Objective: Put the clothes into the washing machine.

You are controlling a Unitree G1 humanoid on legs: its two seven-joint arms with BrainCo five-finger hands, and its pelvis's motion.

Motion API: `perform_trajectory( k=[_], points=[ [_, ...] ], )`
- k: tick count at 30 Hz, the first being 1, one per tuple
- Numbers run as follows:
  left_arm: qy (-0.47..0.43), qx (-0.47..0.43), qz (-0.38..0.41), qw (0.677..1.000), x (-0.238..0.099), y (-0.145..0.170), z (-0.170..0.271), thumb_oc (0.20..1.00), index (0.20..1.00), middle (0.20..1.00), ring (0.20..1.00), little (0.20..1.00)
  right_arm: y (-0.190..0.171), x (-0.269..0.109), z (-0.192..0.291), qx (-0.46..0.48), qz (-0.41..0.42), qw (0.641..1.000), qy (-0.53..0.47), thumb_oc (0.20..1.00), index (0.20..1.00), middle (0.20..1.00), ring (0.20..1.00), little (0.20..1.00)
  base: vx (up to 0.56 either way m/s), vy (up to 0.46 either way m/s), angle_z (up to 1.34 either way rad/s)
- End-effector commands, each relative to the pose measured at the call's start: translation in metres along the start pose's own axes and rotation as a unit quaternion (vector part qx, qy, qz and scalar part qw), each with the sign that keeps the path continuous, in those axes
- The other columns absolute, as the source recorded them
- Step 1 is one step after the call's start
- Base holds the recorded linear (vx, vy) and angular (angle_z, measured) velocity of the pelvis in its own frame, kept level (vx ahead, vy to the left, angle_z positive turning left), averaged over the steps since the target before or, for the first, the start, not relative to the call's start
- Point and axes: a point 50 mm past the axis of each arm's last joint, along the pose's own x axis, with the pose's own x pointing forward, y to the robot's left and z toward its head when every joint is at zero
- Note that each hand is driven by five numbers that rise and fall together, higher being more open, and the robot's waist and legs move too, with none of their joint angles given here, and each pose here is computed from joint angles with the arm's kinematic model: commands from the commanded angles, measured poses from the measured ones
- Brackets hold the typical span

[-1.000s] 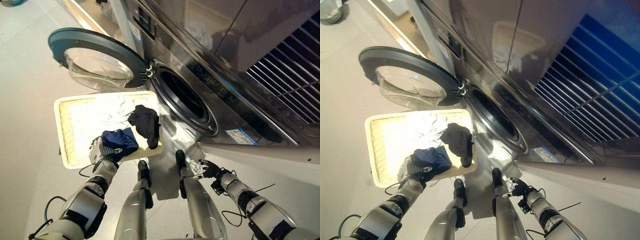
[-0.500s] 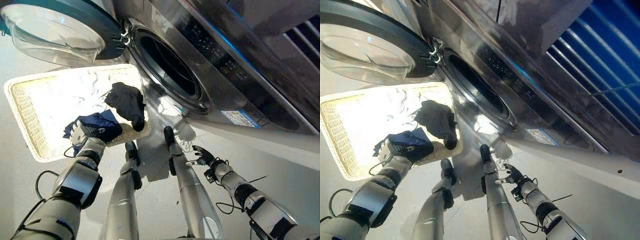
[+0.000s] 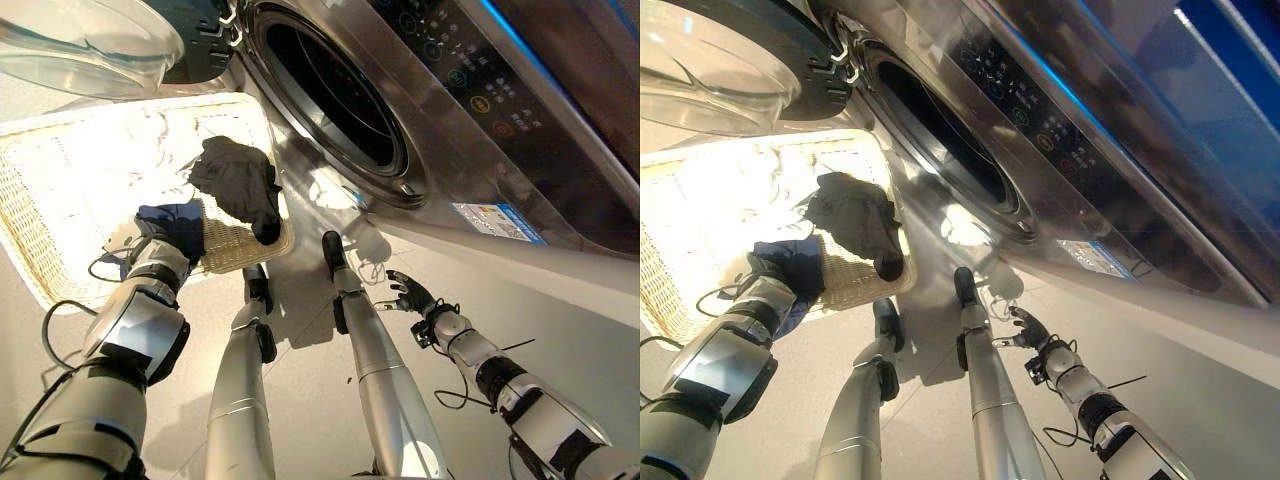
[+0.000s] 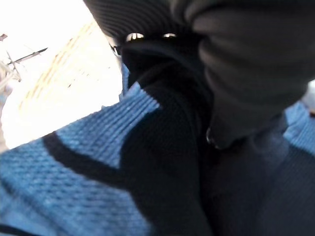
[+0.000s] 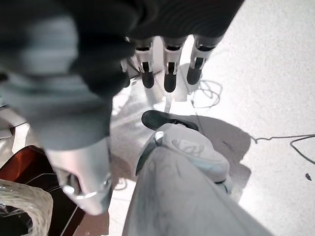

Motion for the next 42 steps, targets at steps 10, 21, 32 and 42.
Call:
perform_trajectory(
  k=[10, 21, 32, 42],
  points=[
    [-0.056, -0.054, 0.028, 0.997, -0.001, -0.014, -0.012, 0.2, 0.2, 0.2, 0.2, 0.2, -0.004, -0.01, -0.015, -0.039, 0.017, 0.999, 0.011, 1.0, 1.0, 1.0, 1.0, 1.0, -0.05, -0.048, 0.06],
    [-0.106, -0.123, -0.014, 0.987, -0.013, -0.034, -0.028, 0.2, 0.2, 0.2, 0.2, 0.2, -0.012, -0.016, -0.016, -0.043, 0.018, 0.999, 0.005, 1.0, 1.0, 1.0, 1.0, 1.0, -0.02, -0.101, 0.19],
    [-0.19, -0.287, -0.343, 0.874, -0.099, -0.108, -0.036, 0.2, 0.2, 0.2, 0.2, 0.2, 0.02, -0.032, 0.018, 0.028, 0.058, 0.992, -0.11, 1.0, 1.0, 1.0, 1.0, 1.0, 0.03, -0.058, 0.21],
    [-0.318, -0.304, -0.648, 0.621, -0.19, -0.113, -0.007, 0.2, 0.2, 0.2, 0.2, 0.2, 0.053, -0.043, 0.044, -0.055, 0.154, 0.969, -0.184, 1.0, 1.0, 1.0, 1.0, 1.0, 0.1, -0.008, 0.13]
  ],
)
